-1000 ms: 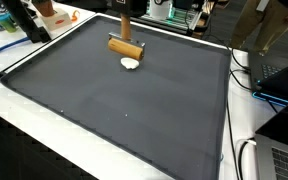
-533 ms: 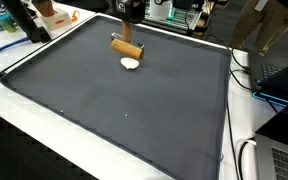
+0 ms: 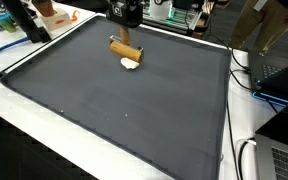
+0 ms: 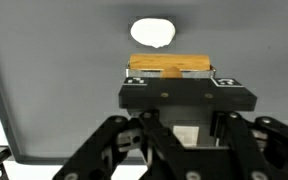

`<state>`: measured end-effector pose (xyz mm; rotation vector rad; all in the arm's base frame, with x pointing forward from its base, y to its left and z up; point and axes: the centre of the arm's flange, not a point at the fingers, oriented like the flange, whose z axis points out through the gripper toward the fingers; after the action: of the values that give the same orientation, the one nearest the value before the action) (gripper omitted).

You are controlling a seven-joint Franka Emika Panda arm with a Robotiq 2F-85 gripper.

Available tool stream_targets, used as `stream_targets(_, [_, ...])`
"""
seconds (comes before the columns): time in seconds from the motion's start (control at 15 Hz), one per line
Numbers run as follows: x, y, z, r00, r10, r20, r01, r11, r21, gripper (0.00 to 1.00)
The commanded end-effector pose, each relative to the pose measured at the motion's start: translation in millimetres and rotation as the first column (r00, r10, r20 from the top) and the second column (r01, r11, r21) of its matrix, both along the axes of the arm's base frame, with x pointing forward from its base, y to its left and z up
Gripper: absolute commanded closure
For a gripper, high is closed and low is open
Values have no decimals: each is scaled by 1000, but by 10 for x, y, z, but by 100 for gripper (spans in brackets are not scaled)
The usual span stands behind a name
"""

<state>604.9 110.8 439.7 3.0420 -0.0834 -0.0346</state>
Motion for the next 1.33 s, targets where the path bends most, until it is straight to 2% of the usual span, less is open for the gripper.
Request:
stream_targets(0.0, [237,-79,163,999,6,-52,-3,999,42,77])
stream_targets(0.4, [481,-190,242,995,-53,-89,63,991,119,77])
stream_targets(0.47, [305,-171,165,997,-34,-63,39,996,84,52])
stream_targets(0.67, [393,-188,164,997,-45,-69,52,994,101,52])
stream_targets(0.73, [405,-188,158,997,-45,-69,52,993,102,77])
stream_targets(1.0, [521,-269,211,995,-69,-73,75,993,88,77])
stream_targets(1.27, [643,-414,225,991,-57,-124,63,997,48,77])
